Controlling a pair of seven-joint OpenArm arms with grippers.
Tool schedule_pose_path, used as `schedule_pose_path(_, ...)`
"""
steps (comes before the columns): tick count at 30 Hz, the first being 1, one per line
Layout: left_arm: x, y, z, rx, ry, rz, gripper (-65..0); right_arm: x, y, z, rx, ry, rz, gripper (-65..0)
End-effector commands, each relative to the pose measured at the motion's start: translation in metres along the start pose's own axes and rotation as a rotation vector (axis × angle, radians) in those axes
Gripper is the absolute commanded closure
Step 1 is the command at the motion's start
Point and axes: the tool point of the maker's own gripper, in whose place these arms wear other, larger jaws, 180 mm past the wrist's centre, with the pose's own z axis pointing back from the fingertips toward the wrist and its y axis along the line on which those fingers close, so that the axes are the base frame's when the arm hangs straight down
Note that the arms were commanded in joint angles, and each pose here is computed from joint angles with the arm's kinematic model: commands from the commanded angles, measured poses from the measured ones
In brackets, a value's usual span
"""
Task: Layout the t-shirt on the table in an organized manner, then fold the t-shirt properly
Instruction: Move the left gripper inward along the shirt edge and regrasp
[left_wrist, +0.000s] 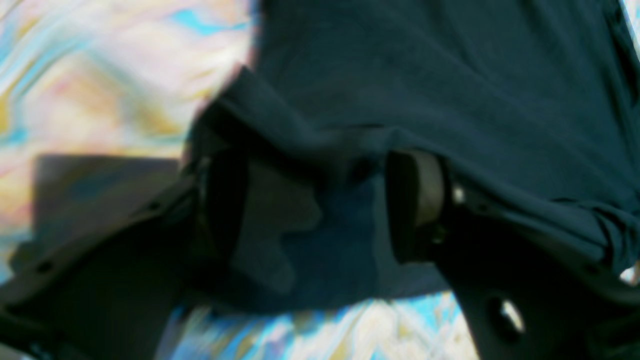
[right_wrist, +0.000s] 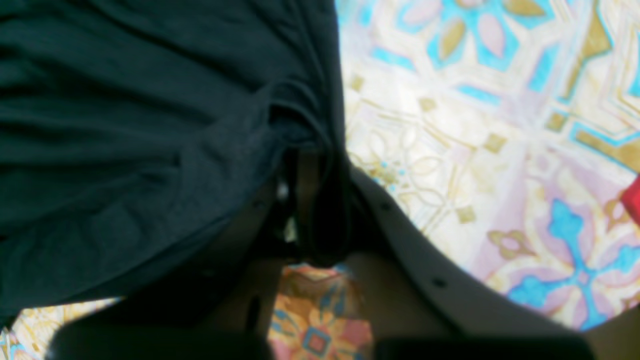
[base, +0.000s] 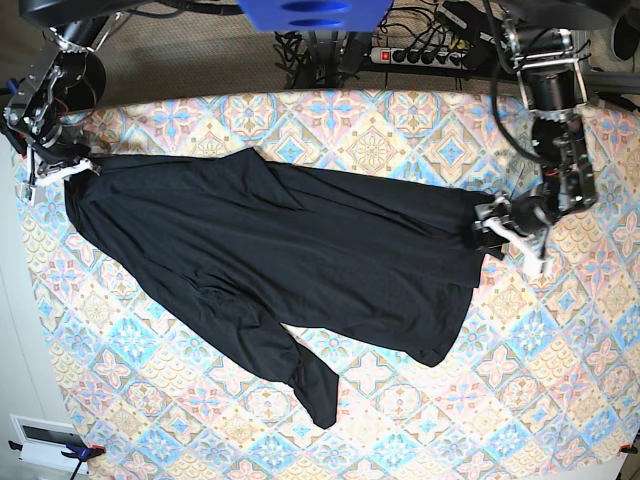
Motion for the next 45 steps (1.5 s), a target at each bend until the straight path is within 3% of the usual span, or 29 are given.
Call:
schedule_pose_path(1,0.003,0.006,0.010,-0.001,0.008,0.007,-44.8,0.022,0.005,0.003,0.016,-0.059,0.027,-0.1)
schedule_pose_path(5,-0.006,0.016,0.027,-0.048,0.012,0.082,-41.0,0.020,0.010,0.001,0.029,-0.051,0.038,-0.1)
schedule_pose_path(11,-0.028,0.023,0.028,-0.041,0.047,0.110,-34.0,0.020,0.018,-0.003,0.044,-0.058,0.024,-0.1)
schedule_pose_path(26,-0.093,-0.018,-0.030,0.001,0.166,0.062,-31.3,0.020,0.018,-0.003,0.045,-0.058,0.025,-0.1)
schedule_pose_path(29,-0.085,-0.031,-0.038,-0.019,0.154,0.050,-23.8,0.021,0.019,-0.002,0.046,-0.060,0.025,-0.1)
schedule_pose_path(34,-0.080,-0.050,-0.046,-0.056,0.172,-0.004,0.0,0.022,0.020,-0.002,0.048,-0.063,0.026,-0.1)
schedule_pose_path(37,-0.070,-0.035,-0.036,-0.027,0.171,-0.004,0.0,0.022,0.020,-0.002,0.048,-0.063,0.026,-0.1)
schedule_pose_path(45,-0.026,0.011,0.016,0.084,0.040,-0.038,0.0,0.016,0.019,-0.001,0.046,-0.042,0.029,-0.1)
